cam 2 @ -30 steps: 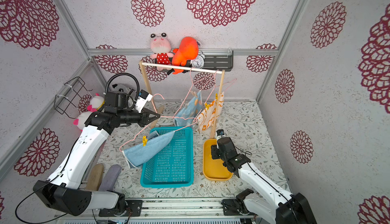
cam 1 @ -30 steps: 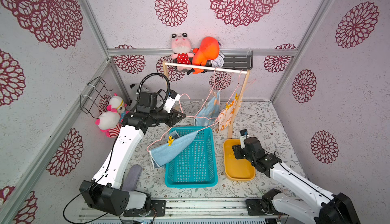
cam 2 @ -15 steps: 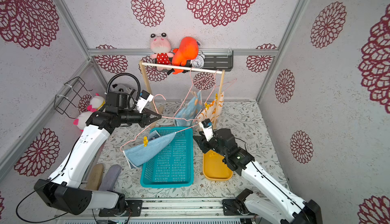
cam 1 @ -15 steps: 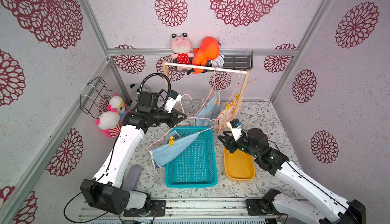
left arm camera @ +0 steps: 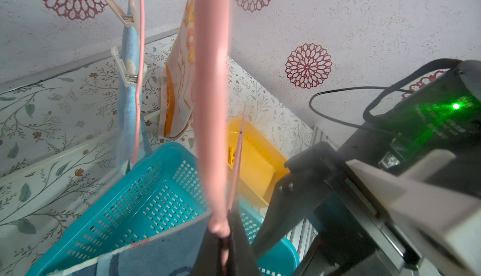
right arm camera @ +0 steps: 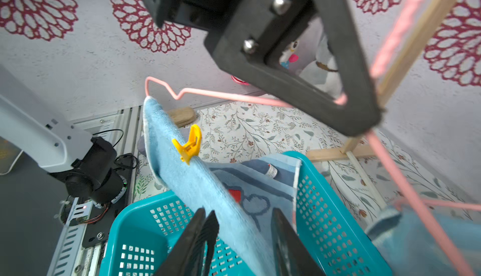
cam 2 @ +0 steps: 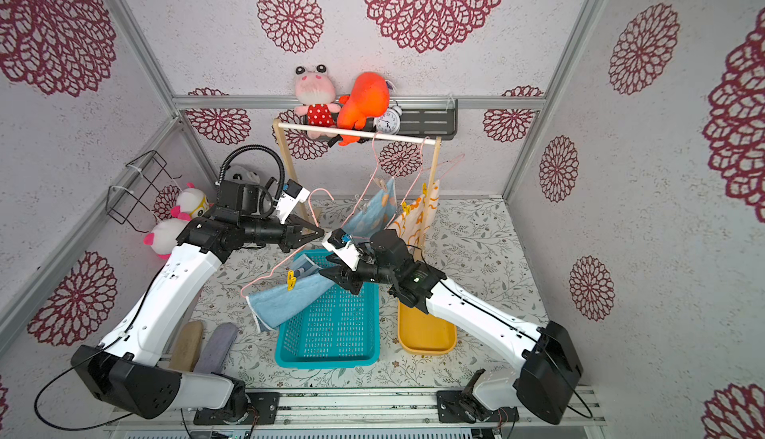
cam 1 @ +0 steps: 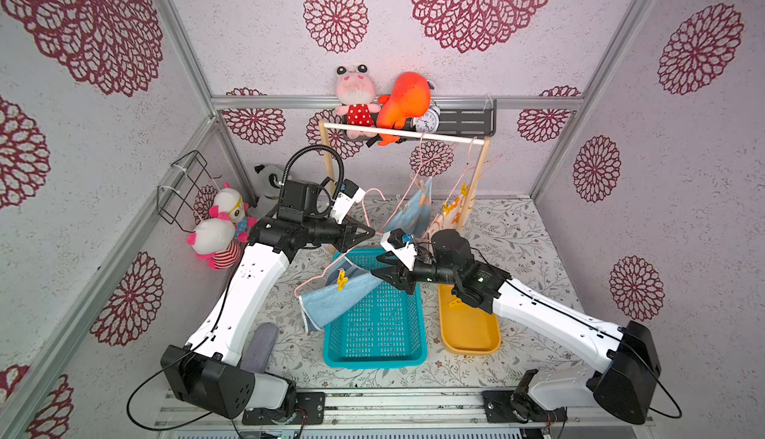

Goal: Remove the clothespins securing towels to the hanger
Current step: Remove the clothespin from the hanger.

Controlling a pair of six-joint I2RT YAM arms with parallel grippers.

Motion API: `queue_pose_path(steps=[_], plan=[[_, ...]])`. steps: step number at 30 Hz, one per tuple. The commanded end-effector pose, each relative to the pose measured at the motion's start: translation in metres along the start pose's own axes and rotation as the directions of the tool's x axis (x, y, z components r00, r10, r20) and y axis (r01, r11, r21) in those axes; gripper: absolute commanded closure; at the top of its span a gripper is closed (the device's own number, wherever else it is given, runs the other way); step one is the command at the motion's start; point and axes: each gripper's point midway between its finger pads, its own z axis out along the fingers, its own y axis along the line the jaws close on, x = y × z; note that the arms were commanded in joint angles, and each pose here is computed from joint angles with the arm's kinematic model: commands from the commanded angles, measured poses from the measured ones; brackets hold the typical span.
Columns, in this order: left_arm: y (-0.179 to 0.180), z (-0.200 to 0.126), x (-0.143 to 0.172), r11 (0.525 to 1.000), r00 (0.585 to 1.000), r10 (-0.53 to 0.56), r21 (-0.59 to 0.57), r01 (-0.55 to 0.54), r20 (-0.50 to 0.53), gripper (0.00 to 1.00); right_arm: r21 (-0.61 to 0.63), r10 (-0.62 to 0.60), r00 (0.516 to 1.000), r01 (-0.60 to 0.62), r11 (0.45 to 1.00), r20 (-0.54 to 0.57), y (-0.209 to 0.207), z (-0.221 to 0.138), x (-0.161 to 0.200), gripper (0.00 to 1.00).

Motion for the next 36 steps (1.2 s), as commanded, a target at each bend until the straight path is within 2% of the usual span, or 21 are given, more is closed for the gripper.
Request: queue_pose_path(steps=[1, 12, 23, 36], plan=[[-0.004, 0.006, -0.003, 0.999, 1.0, 0.012, 0.039, -0.012, 0.007, 1.0, -0.093, -0.07, 0.995, 0.077, 0.993, 0.076, 0.017, 0.003, -0.027, 0.59], [-0.004, 0.01, -0.001, 0.999, 1.0, 0.007, 0.043, -0.007, 0.0, 1.0, -0.236, -0.098, 0.991, 0.117, 0.965, 0.089, 0.046, 0.024, -0.034, 0.6], [-0.002, 0.009, -0.002, 1.0, 1.0, 0.011, 0.027, -0.011, 0.002, 1.0, -0.309, -0.104, 0.993, 0.113, 0.944, 0.047, 0.063, 0.037, -0.025, 0.64], [0.003, 0.01, -0.002, 1.0, 1.0, 0.006, 0.006, -0.006, -0.001, 1.0, -0.359, -0.111, 0.994, 0.096, 0.928, -0.019, 0.081, 0.035, -0.009, 0.66]])
